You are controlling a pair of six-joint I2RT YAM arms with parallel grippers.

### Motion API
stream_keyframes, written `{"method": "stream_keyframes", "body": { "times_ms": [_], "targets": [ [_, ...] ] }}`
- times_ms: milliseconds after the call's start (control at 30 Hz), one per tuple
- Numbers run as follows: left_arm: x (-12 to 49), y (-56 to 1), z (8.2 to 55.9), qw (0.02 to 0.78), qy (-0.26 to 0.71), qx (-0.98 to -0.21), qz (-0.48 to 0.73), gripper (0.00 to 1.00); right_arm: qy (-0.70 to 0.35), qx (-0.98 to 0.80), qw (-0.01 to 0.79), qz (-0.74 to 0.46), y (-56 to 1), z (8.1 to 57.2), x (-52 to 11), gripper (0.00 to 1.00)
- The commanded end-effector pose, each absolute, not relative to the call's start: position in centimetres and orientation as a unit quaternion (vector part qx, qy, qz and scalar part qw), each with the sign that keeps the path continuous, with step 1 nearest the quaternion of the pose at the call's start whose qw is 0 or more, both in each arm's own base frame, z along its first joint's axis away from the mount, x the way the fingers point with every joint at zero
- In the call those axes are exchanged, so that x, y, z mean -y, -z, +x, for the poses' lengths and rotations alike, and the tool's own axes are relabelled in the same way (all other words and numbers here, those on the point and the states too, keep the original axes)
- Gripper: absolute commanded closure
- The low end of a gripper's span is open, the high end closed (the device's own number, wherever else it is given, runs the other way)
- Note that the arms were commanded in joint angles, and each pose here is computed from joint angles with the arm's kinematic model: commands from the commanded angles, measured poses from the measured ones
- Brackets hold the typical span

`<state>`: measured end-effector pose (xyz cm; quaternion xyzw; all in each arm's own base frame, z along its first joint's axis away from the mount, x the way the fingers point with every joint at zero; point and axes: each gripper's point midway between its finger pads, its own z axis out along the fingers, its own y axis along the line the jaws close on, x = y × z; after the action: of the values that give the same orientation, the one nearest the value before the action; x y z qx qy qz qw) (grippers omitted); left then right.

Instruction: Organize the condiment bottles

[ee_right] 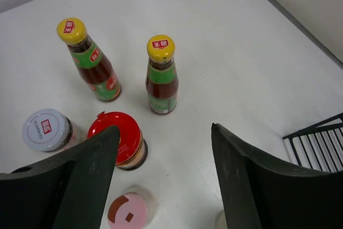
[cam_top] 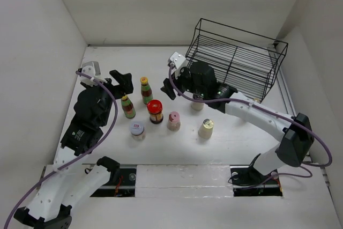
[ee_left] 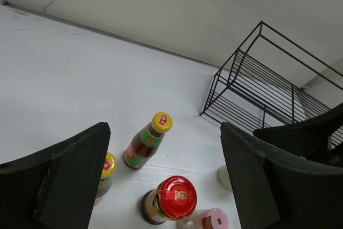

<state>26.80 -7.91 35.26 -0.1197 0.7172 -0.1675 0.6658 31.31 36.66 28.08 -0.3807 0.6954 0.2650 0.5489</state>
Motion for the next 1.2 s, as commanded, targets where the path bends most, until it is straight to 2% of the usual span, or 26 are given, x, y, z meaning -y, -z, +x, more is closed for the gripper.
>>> {"method": "stream_keyframes", "body": {
  "times_ms": [0, 33, 100, 133, 167, 200, 233, 267, 300, 333, 367, 400, 433, 467, 533, 600, 700, 1167],
  "targets": [
    [7.9, -36.6, 26.8, 0.685, 0.176, -0.698, -0.116, 0.19, -0.287, -0.661, 0.582, -0.377, -30.7, 32.0, -38.2, 0.25],
    [8.0, -36.1, 26.9, 0.682, 0.173, -0.701, -0.115, 0.19, -0.286, -0.662, 0.581, -0.377, -30.3, 32.2, -38.4, 0.25],
    [7.8, -35.8, 26.6, 0.685, 0.176, -0.697, -0.116, 0.18, -0.285, -0.665, 0.577, -0.379, -29.8, 32.3, -38.6, 0.36],
    [7.8, -36.0, 26.5, 0.689, 0.179, -0.692, -0.117, 0.19, -0.284, -0.668, 0.573, -0.380, -29.3, 32.4, -38.7, 0.45],
    [7.4, -36.2, 26.3, 0.694, 0.176, -0.687, -0.124, 0.24, -0.282, -0.666, 0.579, -0.376, -29.6, 32.6, -38.7, 0.59],
    [7.4, -35.8, 26.4, 0.691, 0.173, -0.691, -0.123, 0.47, -0.282, -0.667, 0.578, -0.376, -29.5, 32.8, -38.9, 0.87],
    [7.2, -35.7, 26.4, 0.692, 0.170, -0.690, -0.127, 0.65, -0.278, -0.671, 0.577, -0.374, -28.9, 33.2, -39.1, 0.96],
    [7.2, -35.7, 26.4, 0.692, 0.170, -0.690, -0.127, 0.79, -0.277, -0.671, 0.576, -0.375, -28.8, 33.4, -39.3, 1.00],
    [7.2, -35.7, 26.4, 0.692, 0.170, -0.690, -0.127, 0.91, -0.276, -0.674, 0.573, -0.376, -28.4, 33.7, -39.6, 1.00],
    [7.2, -35.8, 26.4, 0.691, 0.173, -0.690, -0.130, 0.91, -0.275, -0.677, 0.570, -0.377, -27.9, 33.8, -39.7, 1.00],
    [7.1, -35.8, 26.4, 0.692, 0.170, -0.689, -0.134, 0.91, -0.275, -0.677, 0.570, -0.377, -27.9, 33.8, -39.7, 0.95],
    [6.9, -35.8, 26.5, 0.692, 0.170, -0.688, -0.141, 0.86, -0.278, -0.676, 0.568, -0.379, -27.8, 33.9, -40.1, 0.86],
    [6.9, -35.4, 26.4, 0.688, 0.166, -0.693, -0.140, 0.78, -0.284, -0.675, 0.562, -0.385, -27.4, 33.9, -40.6, 0.62],
    [6.9, -35.4, 26.4, 0.688, 0.166, -0.693, -0.140, 0.57, -0.286, -0.676, 0.556, -0.389, -26.9, 33.9, -40.8, 0.52],
    [6.8, -34.9, 26.5, 0.684, 0.163, -0.696, -0.146, 0.43, -0.293, -0.675, 0.550, -0.395, -26.5, 33.9, -41.4, 0.37],
    [6.8, -35.1, 26.6, 0.687, 0.166, -0.692, -0.147, 0.37, -0.298, -0.677, 0.545, -0.395, -26.1, 34.2, -41.9, 0.33],
    [7.0, -34.9, 26.5, 0.683, 0.167, -0.697, -0.142, 0.34, -0.310, -0.673, 0.535, -0.406, -25.4, 34.4, -43.2, 0.25],
    [7.2, -35.2, 26.5, 0.687, 0.174, -0.692, -0.140, 0.34, -0.349, -0.643, 0.531, -0.428, -23.3, 38.1, -49.7, 0.26]
  ]
}}
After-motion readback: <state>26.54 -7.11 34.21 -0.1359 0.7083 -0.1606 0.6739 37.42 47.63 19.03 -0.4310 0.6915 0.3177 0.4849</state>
